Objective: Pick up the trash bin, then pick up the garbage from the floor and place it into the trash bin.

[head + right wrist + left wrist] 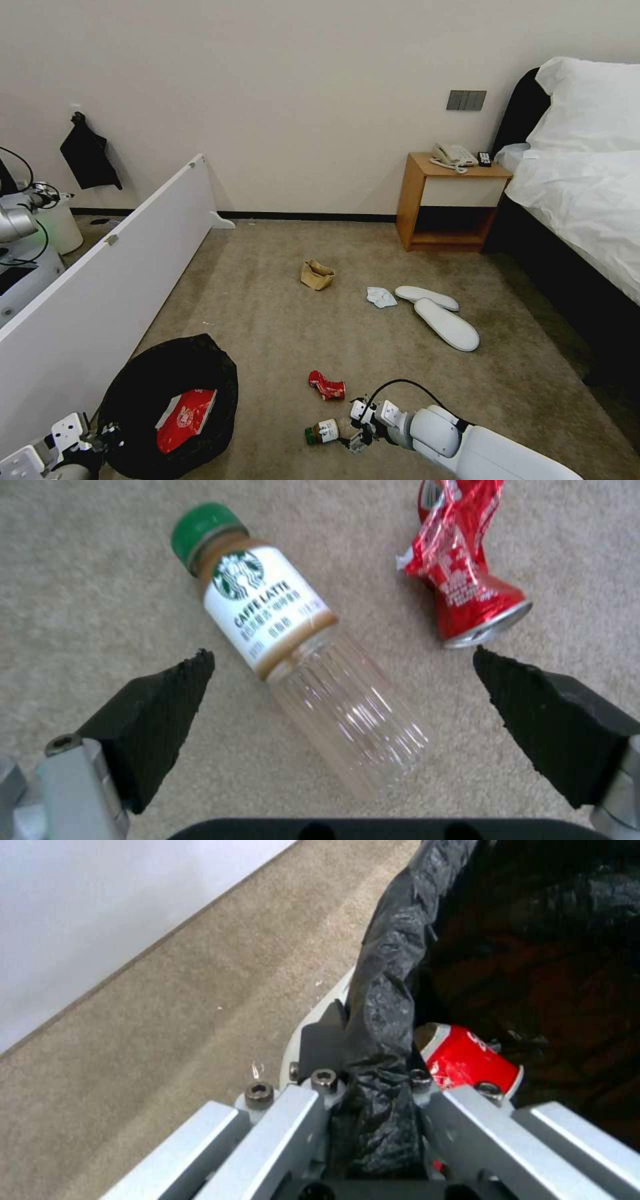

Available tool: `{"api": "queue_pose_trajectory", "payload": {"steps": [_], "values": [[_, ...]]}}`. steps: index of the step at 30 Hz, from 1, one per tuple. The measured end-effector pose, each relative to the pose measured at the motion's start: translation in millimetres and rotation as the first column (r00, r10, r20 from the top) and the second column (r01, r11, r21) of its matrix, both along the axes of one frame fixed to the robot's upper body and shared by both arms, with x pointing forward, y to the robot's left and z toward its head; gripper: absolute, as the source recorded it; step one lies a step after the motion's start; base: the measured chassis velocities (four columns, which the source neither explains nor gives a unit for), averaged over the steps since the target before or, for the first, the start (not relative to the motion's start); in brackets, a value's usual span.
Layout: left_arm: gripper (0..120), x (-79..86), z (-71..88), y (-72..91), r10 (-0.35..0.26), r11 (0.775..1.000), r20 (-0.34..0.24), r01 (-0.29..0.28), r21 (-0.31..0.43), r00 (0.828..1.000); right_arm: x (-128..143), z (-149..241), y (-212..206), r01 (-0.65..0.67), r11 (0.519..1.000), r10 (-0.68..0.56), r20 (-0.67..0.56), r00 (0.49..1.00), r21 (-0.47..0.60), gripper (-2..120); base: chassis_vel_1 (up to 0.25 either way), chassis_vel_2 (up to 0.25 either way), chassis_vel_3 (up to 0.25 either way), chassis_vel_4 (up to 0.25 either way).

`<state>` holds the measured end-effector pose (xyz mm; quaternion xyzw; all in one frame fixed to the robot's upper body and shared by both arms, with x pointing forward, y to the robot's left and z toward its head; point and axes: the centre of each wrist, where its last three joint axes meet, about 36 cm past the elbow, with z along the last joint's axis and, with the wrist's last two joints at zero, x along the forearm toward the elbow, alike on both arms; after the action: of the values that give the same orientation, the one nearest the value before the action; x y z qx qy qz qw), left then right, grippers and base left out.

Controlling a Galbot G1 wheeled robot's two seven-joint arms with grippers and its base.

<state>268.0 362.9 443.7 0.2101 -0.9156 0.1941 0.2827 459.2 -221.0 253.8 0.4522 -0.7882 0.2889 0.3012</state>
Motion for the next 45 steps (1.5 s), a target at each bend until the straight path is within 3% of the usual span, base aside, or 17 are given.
{"api": "queue_pose_trajectory", "payload": {"steps": [38,45], "values": [[2,1.3,-7.7,1.4,-0.002,1.0,-0.022,0.002,0.0,1.0,15,-48,9,0.004,1.0,-0.004,0.008,1.0,-0.006,99,0.0,0.0,0.0,0.0],[2,1.6,-8.1,0.8,-0.002,1.0,-0.022,0.002,-0.001,1.0,17,-49,27,-0.016,1.0,0.016,0.015,1.0,0.023,88,0.0,0.0,0.0,0.0]]}}
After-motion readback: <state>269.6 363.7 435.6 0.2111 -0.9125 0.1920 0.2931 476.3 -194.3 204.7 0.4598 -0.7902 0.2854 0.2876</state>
